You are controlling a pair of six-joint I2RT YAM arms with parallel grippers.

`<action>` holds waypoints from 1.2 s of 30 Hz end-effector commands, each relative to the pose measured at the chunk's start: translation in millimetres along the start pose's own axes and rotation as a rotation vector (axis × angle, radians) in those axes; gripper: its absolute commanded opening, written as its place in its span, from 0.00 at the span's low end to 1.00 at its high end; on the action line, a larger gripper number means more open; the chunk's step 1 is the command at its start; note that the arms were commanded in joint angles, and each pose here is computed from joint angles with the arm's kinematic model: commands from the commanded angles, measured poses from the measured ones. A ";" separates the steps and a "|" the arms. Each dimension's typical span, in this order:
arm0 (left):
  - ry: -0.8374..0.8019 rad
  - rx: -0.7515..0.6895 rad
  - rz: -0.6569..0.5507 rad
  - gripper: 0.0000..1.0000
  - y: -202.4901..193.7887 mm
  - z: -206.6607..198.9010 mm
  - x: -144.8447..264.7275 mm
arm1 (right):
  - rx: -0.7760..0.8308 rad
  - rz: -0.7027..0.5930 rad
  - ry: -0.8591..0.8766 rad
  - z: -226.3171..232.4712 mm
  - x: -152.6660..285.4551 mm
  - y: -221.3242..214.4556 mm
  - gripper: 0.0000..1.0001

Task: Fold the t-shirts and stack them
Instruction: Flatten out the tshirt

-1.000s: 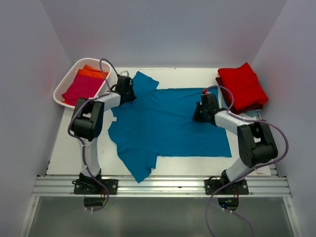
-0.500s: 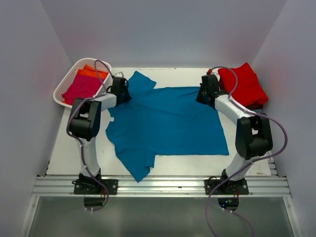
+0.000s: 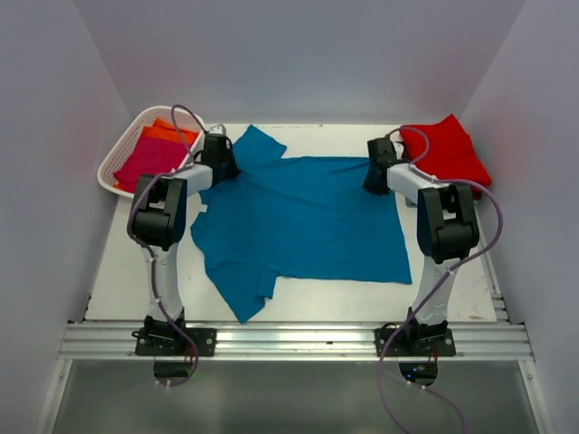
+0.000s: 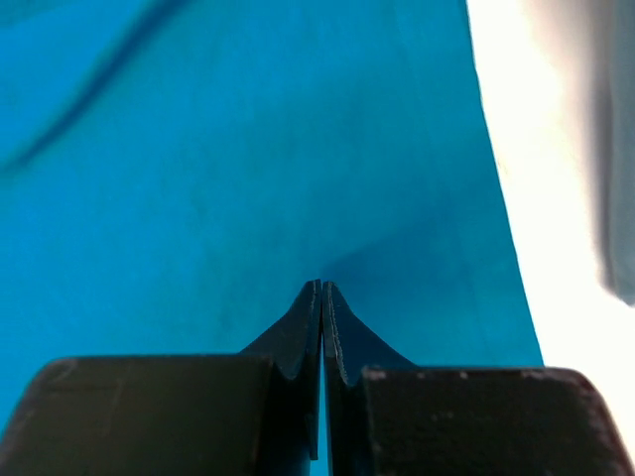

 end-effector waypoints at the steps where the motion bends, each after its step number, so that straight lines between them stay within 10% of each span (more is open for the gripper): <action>1: -0.019 -0.029 -0.008 0.00 9.0 -2.1 -12.1 | -0.034 -0.027 -0.015 0.6 -11.4 16.0 0.00; 20: -0.163 -0.060 -0.151 0.00 71.4 -38.8 -17.8 | -0.103 -0.143 0.170 20.8 -42.9 93.1 0.00; 23: -0.274 -0.074 -0.315 0.26 101.4 -58.8 38.4 | -0.107 -0.324 0.348 23.3 1.9 105.6 0.00; 25: -0.342 -0.070 -0.450 0.58 115.7 -67.1 93.6 | -0.101 -0.365 0.426 19.0 17.8 86.2 0.14; 26: -0.352 -0.069 -0.480 0.64 117.6 -68.1 110.7 | -0.104 -0.454 0.478 18.9 37.5 94.7 0.42; 29: -0.333 -0.070 -0.514 0.71 111.8 -68.5 170.6 | -0.092 -0.502 0.532 11.3 88.3 79.3 0.67; 36: 0.002 -0.241 -0.051 0.67 -17.8 -47.5 216.1 | -0.006 -0.470 0.467 -10.2 171.0 11.5 0.70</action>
Point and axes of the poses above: each gripper's point midway between its finger pads, its own x axis back along the fingers, its own z axis along the line the jaws close on, y = z × x, the point moved 9 cm from there along x, back along the fingers, and after that the axes turned 6 degrees about x, right-handed, at the moved point
